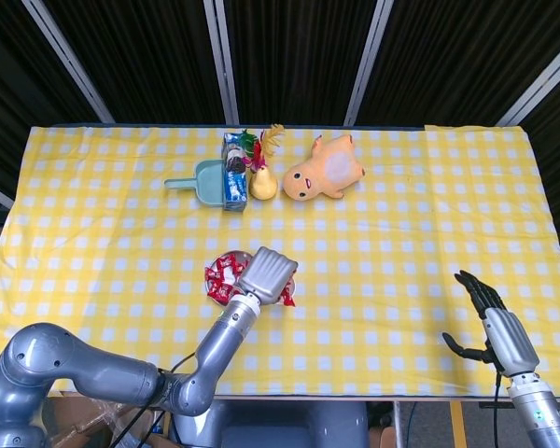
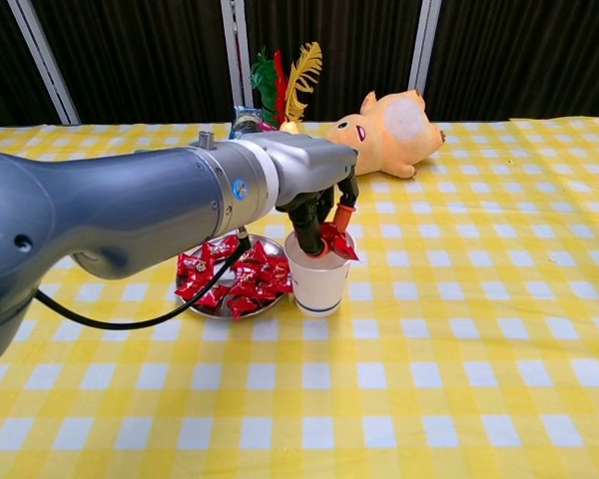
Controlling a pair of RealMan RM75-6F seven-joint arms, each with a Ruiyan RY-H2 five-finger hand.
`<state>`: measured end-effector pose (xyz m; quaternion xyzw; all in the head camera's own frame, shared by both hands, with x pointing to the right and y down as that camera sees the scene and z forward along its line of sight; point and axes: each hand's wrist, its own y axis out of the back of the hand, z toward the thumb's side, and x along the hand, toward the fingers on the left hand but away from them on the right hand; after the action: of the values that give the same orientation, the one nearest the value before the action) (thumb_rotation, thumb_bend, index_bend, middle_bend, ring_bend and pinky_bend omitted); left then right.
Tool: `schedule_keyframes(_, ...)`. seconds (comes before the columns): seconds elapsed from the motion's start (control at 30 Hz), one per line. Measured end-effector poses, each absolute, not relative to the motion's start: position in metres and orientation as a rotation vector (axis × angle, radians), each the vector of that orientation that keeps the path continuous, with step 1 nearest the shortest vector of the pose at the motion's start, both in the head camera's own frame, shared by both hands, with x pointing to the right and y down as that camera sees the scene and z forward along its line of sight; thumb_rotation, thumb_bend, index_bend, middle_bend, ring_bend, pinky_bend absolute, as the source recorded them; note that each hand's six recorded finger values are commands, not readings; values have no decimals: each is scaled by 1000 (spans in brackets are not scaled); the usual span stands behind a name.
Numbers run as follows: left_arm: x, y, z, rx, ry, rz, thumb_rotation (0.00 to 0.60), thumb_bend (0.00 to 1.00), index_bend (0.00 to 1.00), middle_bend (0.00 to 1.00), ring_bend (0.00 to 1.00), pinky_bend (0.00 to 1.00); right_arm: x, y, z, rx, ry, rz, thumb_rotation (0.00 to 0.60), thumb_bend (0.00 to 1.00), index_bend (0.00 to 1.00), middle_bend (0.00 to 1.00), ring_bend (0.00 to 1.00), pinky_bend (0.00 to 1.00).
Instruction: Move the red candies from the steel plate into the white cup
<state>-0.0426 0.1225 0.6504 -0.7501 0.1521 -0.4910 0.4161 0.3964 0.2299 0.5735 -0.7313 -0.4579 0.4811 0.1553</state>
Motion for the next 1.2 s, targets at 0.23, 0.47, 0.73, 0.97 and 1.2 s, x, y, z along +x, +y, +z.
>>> schedule_keyframes(0.23,-46,122,650,-1875,387,-1238,600,425,549,714,794,877,396,230,574,-2095,-1310,1378,600,362,0,0,0,0)
schedule_keyframes(0.47,-48,121,651,-1863,390,-1246,600,424,536,695,792,877,396,229,574,-2096,-1313,1379,600,362,0,0,0,0)
schedule_keyframes(0.73,-47,127,656,-1860,375,-1257,600,384,517,633,778,877,396,229,574,-2098,-1313,1378,600,361,0,0,0,0)
schedule_keyframes(0.97,-50,122,656,-1832,410,-1269,600,357,506,617,775,877,395,230,573,-2102,-1308,1374,600,361,0,0,0,0)
schedule_keyframes(1.2,-51,123,656,-1819,428,-1266,600,311,464,604,775,877,395,230,573,-2101,-1309,1368,600,362,0,0,0,0)
